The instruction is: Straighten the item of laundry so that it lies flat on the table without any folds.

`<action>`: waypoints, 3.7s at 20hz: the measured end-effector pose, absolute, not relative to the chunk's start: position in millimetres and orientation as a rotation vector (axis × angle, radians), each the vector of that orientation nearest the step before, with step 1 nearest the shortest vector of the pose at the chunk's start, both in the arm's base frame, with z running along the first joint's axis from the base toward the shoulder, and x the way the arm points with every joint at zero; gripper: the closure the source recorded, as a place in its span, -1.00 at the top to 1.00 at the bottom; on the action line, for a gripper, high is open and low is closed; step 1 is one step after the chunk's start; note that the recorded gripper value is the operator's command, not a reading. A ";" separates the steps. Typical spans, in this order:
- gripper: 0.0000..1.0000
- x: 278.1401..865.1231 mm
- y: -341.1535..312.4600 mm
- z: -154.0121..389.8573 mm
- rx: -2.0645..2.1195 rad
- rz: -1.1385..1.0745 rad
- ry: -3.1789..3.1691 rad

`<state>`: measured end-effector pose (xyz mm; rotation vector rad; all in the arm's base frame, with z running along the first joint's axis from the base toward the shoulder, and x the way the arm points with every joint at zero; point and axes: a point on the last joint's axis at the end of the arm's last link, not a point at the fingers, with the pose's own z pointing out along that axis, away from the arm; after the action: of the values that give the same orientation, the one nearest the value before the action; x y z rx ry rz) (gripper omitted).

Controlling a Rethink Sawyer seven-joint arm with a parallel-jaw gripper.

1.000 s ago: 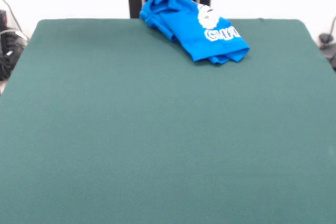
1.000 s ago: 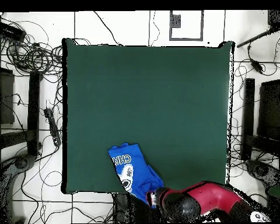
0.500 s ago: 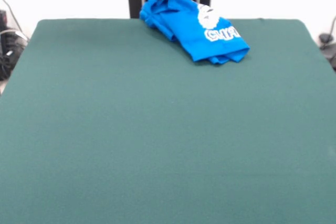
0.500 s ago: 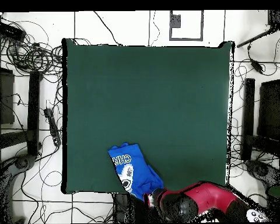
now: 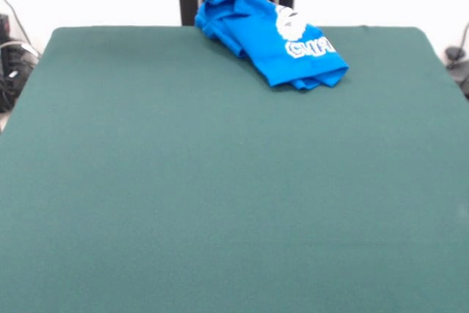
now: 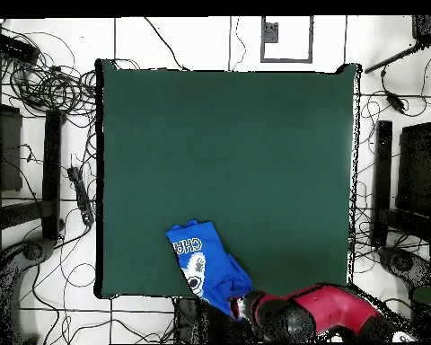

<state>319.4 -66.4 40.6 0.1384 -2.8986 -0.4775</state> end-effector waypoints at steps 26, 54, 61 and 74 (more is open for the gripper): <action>1.00 329.8 -88.7 45.7 0.074 -0.425 -2.926; 1.00 332.4 -78.2 20.1 0.114 -0.504 -2.920; 1.00 333.3 -83.0 21.4 0.106 -0.491 -2.927; -1.00 339.6 -101.3 29.9 0.097 -0.410 -2.963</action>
<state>339.6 -101.3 29.9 0.0974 -2.9626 -0.4098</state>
